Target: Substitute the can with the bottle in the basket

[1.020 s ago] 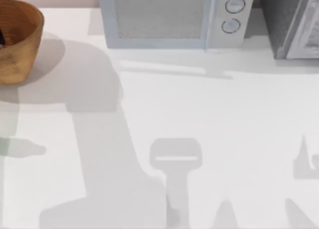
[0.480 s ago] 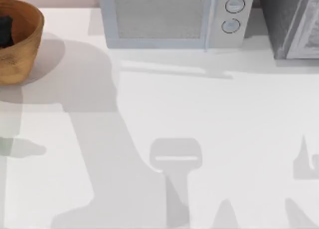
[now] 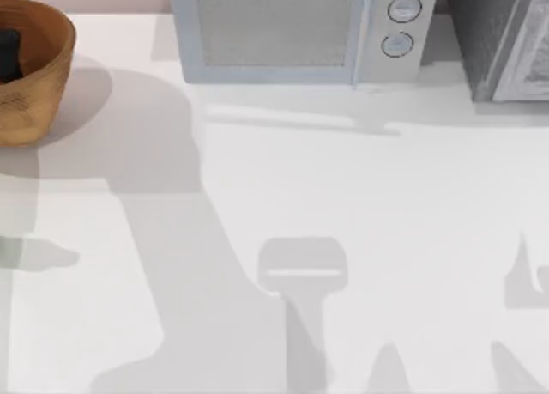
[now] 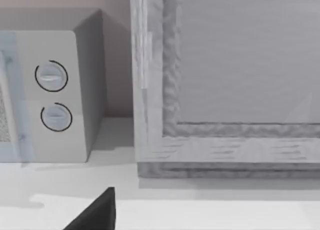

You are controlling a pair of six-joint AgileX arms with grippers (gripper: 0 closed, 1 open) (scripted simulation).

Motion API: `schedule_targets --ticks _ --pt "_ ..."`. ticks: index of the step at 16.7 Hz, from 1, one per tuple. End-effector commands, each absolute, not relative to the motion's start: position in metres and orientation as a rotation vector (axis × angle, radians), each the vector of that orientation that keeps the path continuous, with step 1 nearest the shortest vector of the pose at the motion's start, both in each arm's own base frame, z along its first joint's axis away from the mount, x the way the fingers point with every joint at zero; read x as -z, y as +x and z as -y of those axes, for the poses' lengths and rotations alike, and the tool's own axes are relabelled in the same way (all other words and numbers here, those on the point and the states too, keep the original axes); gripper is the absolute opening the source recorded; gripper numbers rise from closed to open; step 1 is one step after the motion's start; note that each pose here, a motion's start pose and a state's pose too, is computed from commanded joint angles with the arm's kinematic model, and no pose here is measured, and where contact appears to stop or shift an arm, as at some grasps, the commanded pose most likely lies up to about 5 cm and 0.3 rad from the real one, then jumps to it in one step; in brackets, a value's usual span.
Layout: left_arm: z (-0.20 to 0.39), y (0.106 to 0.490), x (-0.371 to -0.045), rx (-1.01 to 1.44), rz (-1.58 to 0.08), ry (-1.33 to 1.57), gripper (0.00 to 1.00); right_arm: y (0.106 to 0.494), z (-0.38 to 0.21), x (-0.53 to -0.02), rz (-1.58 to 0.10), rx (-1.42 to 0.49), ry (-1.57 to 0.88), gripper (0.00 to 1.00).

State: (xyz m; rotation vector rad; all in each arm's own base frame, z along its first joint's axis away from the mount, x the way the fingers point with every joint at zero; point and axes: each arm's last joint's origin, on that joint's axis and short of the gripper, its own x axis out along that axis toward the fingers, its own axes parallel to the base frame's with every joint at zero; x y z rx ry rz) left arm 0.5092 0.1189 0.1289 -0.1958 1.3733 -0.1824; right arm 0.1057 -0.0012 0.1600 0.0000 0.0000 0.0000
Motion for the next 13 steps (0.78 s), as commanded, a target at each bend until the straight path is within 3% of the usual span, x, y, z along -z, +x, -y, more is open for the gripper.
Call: schedule_targets --ticks 11,13 --pt "-0.1189 0.5092 -0.1289 0.182 -1.373 -0.196 0.02 0.1057 0.0012 -0.16 0.0 0.0 0.0 1.0" --pt "-0.1189 0.5092 -0.1289 0.182 -1.373 -0.196 0.0 0.1057 0.0012 -0.16 0.0 0.0 0.0 1.0"
